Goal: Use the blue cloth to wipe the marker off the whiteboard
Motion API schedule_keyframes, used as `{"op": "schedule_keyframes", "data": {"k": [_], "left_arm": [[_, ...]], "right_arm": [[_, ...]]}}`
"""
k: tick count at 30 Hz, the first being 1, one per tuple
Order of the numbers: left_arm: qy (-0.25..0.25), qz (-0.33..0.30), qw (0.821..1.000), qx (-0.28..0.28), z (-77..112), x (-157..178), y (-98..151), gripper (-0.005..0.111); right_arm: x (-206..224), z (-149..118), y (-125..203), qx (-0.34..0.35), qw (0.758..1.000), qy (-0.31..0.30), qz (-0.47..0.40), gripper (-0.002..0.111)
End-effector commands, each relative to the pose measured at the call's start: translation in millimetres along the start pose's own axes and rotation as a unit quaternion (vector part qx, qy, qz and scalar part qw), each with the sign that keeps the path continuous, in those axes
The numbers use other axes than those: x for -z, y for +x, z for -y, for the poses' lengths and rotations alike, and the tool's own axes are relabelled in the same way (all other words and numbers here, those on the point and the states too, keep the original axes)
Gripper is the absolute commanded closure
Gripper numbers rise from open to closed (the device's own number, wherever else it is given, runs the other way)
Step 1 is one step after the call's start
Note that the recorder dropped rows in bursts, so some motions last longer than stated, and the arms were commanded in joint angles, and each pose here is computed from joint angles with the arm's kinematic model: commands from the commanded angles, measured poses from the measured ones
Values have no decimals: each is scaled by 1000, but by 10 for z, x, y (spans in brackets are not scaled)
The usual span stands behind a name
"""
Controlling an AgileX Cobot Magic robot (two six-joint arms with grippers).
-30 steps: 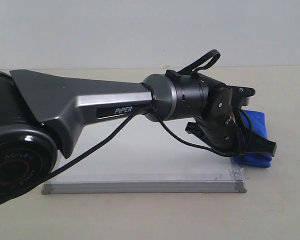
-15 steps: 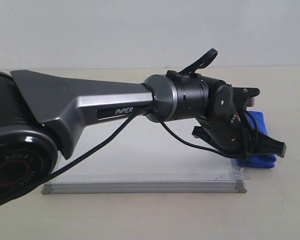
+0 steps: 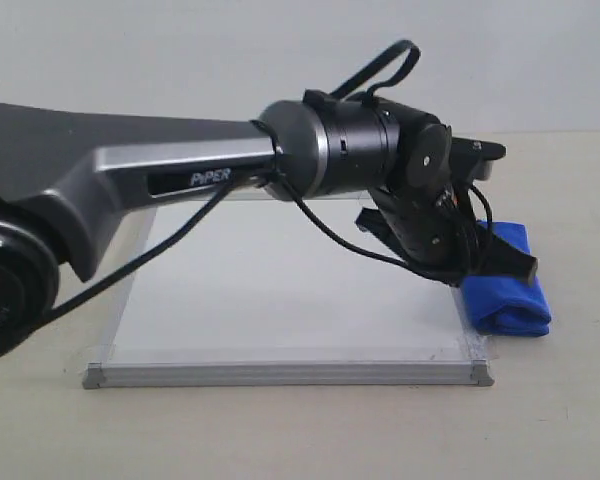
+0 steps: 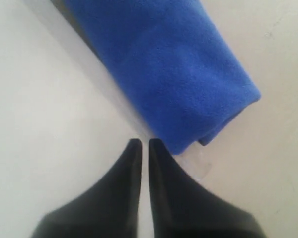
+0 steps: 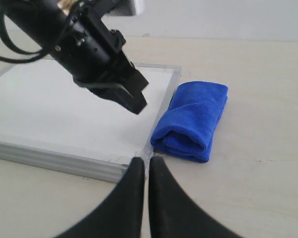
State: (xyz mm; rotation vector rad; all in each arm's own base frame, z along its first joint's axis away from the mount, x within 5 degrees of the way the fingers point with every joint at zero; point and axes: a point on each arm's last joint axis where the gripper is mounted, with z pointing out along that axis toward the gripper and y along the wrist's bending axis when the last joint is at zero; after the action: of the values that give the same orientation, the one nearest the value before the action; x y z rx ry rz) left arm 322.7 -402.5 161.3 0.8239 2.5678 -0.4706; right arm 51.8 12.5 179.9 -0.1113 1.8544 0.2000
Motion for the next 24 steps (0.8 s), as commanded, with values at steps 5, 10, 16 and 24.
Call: {"op": "schedule_keyframes", "data": {"k": [5,10,16,24], "left_arm": [[-93,30,995,-18,-144,523,-128,102],[-103,51,993,-8,-192,708,-8,102],[-115,76,990,-9,-277,1053,255,102],[-58,160,985,-12,-300,1768,778,102]], "right_arm": [[4,2,-8,2,1000,2,5,108],[4,2,-8,2,1000,2,5,108],[4,2,-8,2,1000,2,5,108],[4,2,-8,2,1000,2,5,108]]}}
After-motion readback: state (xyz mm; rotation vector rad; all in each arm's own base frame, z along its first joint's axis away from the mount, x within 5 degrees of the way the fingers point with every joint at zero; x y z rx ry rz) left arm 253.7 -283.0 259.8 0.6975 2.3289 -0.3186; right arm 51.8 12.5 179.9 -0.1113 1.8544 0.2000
